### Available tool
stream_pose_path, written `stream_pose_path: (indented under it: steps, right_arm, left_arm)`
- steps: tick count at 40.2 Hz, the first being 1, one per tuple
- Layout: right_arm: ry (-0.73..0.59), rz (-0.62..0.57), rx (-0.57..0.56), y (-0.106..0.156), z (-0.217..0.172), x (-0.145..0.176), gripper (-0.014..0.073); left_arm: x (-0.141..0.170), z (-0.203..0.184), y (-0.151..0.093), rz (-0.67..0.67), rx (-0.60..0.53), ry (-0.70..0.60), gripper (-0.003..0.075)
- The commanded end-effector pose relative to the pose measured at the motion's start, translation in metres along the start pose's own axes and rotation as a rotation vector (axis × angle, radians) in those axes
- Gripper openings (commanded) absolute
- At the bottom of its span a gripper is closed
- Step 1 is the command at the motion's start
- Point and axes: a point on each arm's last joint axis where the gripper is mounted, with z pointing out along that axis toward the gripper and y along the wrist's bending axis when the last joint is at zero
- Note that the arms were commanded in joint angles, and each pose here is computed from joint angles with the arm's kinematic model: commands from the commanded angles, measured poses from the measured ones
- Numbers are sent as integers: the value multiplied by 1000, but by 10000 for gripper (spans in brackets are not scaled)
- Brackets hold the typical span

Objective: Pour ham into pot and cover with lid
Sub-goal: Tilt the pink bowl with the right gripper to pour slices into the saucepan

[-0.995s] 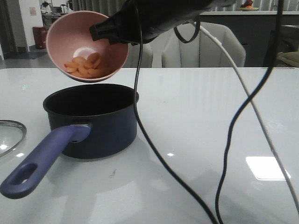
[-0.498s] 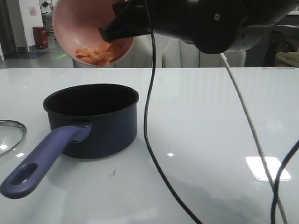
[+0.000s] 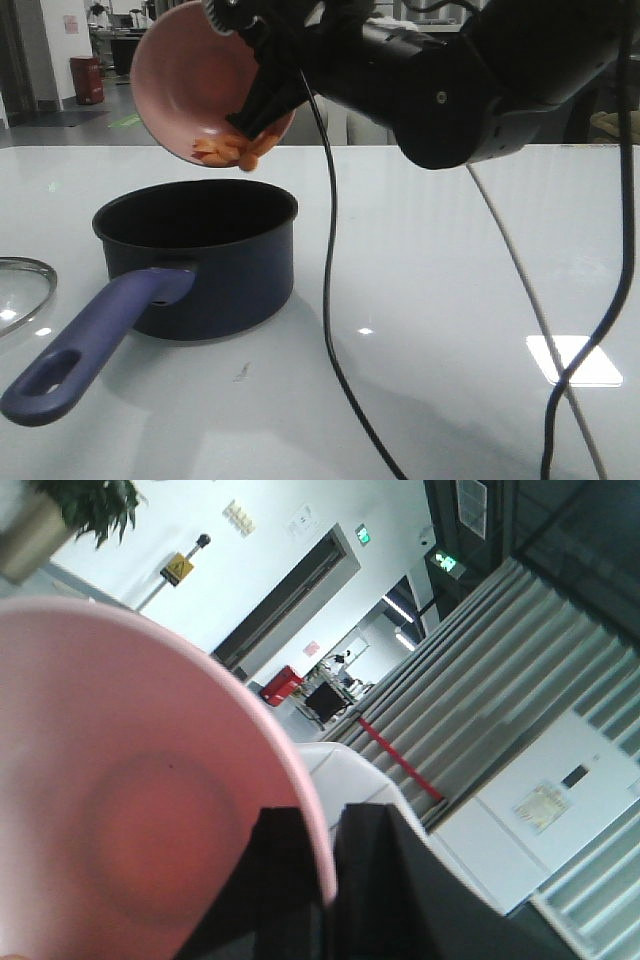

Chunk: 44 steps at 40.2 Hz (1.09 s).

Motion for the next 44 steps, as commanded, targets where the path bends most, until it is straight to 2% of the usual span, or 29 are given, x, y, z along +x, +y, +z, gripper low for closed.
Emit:
stream_pose_path:
  steps: [1,12,16,19,24,28,35,44]
  right_arm:
    - [-157,-98,148,-27,3,-34,143]
    - [-209,-331,153,-9,1,-30,143]
    - [-249,-510,127,7,0,-24,143]
    - [-252,-598,111,15,0,-19,143]
    - [-244,-622,92,22,0,-12,143]
    - [-227,-547,93,21,1,-10,143]
    - [-166,-197,157,3,5,-13,130]
    - [-95,147,90,-25,8,-35,130]
  left_arm:
    - [-14,-2,0,-5,8,-87,606]
    - [-14,-2,0,-5,8,-87,606]
    - [-14,-2,0,-5,8,-87,606]
    - [-14,-2,0,-5,8,-87,606]
    - [-14,-2,0,-5,8,-87,606]
    - [-14,-2,0,-5,8,-87,606]
    - [-14,-2,0,-5,8,-87,606]
    - [-14,-2,0,-5,8,-87,606]
